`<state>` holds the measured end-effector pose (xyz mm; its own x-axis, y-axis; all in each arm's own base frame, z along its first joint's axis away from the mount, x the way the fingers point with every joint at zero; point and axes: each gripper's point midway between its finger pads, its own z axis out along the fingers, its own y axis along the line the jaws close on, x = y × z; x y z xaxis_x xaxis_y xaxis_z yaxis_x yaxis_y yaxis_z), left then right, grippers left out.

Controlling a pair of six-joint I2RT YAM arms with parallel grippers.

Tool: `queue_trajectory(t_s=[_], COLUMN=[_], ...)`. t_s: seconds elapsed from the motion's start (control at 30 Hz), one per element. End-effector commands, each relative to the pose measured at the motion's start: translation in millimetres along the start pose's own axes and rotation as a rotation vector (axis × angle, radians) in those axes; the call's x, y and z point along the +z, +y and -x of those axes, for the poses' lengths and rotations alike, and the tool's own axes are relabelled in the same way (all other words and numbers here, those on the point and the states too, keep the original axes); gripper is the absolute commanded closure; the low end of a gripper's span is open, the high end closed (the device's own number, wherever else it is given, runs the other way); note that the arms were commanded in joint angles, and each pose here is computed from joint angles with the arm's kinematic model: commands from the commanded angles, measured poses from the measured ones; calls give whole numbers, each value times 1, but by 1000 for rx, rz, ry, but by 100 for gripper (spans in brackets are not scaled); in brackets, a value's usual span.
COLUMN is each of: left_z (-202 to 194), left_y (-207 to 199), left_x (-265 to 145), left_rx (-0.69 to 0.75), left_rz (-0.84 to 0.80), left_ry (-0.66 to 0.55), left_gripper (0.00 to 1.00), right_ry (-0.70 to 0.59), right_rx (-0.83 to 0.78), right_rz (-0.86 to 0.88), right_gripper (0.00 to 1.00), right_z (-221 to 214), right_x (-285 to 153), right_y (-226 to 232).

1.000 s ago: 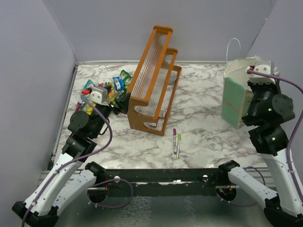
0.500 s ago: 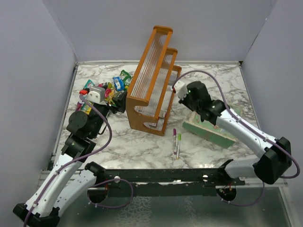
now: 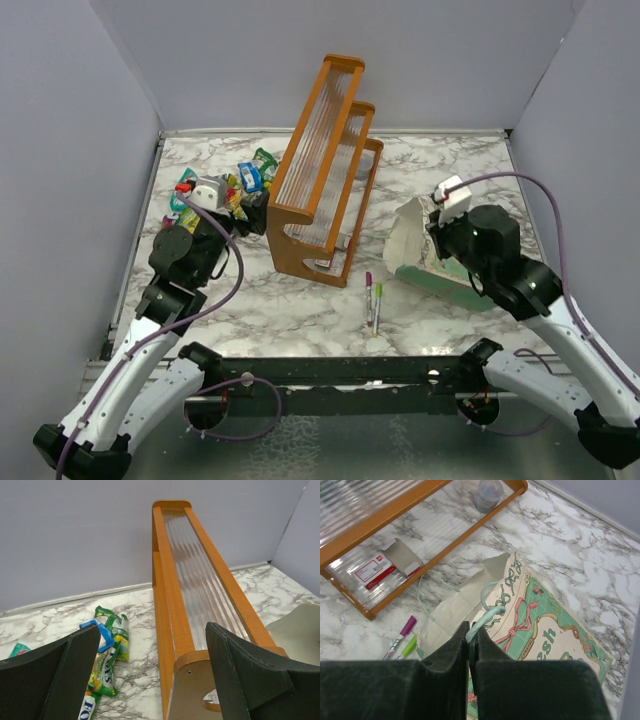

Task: Take the snacks out of the paper bag
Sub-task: Adjust the paper bag at the center of the board.

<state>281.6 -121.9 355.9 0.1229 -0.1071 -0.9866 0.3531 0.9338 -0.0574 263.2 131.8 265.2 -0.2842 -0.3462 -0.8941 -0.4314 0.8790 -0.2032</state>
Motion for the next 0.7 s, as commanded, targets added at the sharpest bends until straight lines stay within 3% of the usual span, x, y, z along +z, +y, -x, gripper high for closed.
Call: queue_trajectory(t_s=[0.0, 0.1, 0.17, 0.33, 0.67], left_z=[24, 42, 53, 65, 47], left_y=[-19, -42, -55, -79, -129], left_x=[-6, -15, -21, -42, -80], left_rx=[-53, -76, -81, -102, -337], left_rz=[-99, -229, -300, -444, -763], left_ry=[-60, -92, -109, -127, -138], left_gripper=[11, 11, 11, 11, 16], right_ry=[-72, -173, -167, -3, -222], right_rx=[-42, -223, -347, -582, -660], right_rz=[136, 388, 488, 493, 448], right_gripper=[98, 98, 98, 98, 98], right_z=[8, 15, 1, -74, -81], right_x=[-45, -78, -92, -94, -123], right_y=[12, 45, 56, 45, 44])
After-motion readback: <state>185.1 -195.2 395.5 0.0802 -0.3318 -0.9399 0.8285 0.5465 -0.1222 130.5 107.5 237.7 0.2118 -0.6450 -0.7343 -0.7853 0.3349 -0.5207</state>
